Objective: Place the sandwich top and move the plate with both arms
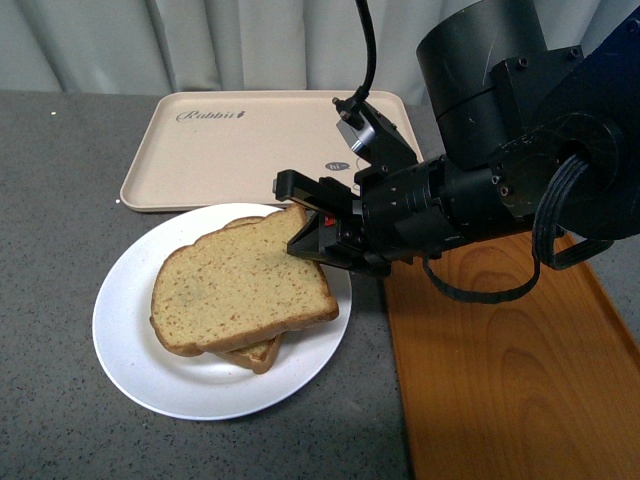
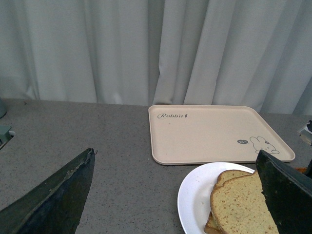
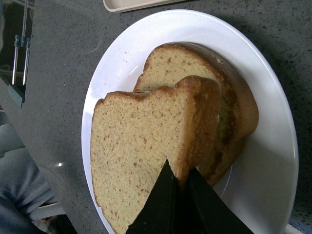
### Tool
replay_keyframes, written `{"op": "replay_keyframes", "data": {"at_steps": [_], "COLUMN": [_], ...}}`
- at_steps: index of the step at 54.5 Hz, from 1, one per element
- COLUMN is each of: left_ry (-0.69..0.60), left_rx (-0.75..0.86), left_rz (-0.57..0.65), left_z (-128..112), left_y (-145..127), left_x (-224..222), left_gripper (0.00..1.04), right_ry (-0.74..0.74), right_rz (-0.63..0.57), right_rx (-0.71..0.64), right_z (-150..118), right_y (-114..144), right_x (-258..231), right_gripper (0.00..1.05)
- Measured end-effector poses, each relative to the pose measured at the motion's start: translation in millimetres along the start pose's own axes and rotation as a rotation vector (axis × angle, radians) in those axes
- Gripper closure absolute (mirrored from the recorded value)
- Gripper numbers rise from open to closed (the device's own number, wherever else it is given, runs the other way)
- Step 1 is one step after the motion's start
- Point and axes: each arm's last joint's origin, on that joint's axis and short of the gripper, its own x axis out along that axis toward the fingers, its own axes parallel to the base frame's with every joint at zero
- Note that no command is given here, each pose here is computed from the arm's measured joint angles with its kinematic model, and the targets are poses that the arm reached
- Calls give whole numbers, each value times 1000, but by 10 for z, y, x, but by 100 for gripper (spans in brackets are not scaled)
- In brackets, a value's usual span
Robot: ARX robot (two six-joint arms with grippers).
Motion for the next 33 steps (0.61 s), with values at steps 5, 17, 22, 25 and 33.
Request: {"op": "replay_keyframes", "data": {"at_steps": [5,17,22,25,33], "left_ry": [0,0,0,0,0], "left_rx": [0,0,0,0,0], "left_rz": [0,0,0,0,0], "left_z": [0,0,0,0,0], "left_y": [0,0,0,0,0], "left_x": [0,0,0,0,0], "left_gripper": [6,6,6,6,6], "right_ry": [-8,-86,-163,-207,-342], "right_rz": [-16,-75,-101,-125,-283], "right_rx": [8,27,20,20,23], "right_z": [12,25,54,63,-37], "right_y": [-37,-166,-163,-156,-172], "right_x": [-17,-244,-436,-563,-994], "right_gripper": [90,43,27,18,10]}}
